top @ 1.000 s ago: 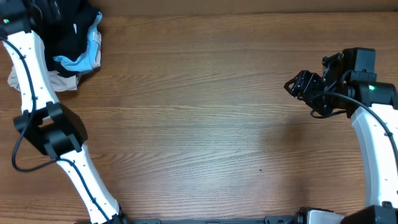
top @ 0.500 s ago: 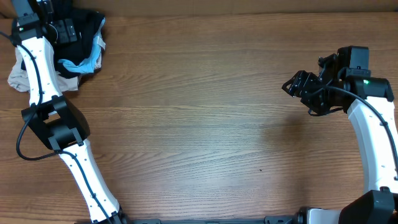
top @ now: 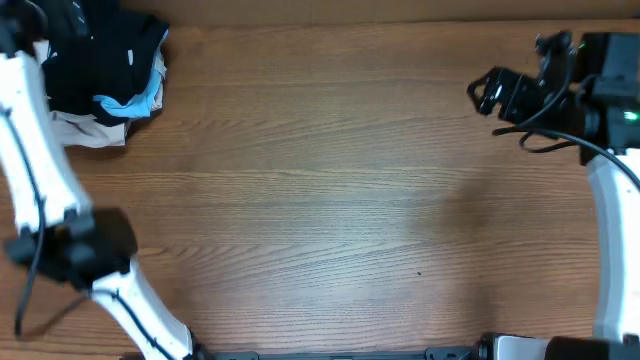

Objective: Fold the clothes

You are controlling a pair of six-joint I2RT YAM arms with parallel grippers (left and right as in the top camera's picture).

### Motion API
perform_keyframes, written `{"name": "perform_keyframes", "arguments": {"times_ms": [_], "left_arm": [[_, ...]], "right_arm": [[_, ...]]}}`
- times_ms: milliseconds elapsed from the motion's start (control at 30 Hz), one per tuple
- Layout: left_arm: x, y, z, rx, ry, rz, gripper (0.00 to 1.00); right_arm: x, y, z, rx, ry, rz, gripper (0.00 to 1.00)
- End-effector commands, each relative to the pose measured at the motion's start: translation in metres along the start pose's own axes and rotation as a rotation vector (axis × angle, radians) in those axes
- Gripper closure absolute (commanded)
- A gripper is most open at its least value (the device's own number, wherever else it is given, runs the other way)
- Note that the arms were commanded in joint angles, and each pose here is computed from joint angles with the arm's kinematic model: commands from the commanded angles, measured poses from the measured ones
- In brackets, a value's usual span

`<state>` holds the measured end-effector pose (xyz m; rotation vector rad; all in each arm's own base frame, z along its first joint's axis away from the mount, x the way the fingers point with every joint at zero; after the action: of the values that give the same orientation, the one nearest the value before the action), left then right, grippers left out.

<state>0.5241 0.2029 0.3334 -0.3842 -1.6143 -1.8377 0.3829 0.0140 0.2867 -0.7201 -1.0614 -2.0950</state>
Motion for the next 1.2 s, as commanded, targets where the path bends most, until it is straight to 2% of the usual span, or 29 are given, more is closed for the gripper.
{"name": "perform_keyframes", "arguments": {"times_ms": [0,167,300,500,867,1167], "left_arm": [[0.084,0.04,0.001,0.004,0.02,-0.148,0.0],[0.117,0.051,0.004,0.004,0.035,-0.206,0.0],[0.115,0.05,0.004,0.004,0.033,-0.2,0.0],[0.112,0.045,0.003,0.004,0.028,-0.18,0.0],[0.109,0.024,-0.003,0.005,0.005,-0.091,0.0],[0.109,0.019,-0.004,0.005,-0.001,-0.067,0.0]], "right_arm": [[0.075,0.023,0.042,0.131,0.059,-0.186,0.0],[0.156,0.015,0.077,0.197,0.115,-0.334,0.0],[0.207,-0.006,0.092,0.242,0.153,-0.436,0.0],[0.26,-0.039,0.104,0.296,0.203,-0.549,0.0],[0.261,-0.047,0.1,0.287,0.19,-0.538,0.0],[0.256,-0.033,0.105,0.346,0.24,-0.655,0.0]]}}
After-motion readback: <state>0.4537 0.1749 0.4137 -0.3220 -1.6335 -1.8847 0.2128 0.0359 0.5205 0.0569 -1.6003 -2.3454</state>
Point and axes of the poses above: each gripper's point midway between its finger pads, its own x axis back along the fingers, its own z axis along the line the jaws close on, y = z × x, the point moved 1 cm from there along x, back along the fingers, and after that the axes turned 9 degrees about -x, right-handed, at the moved point
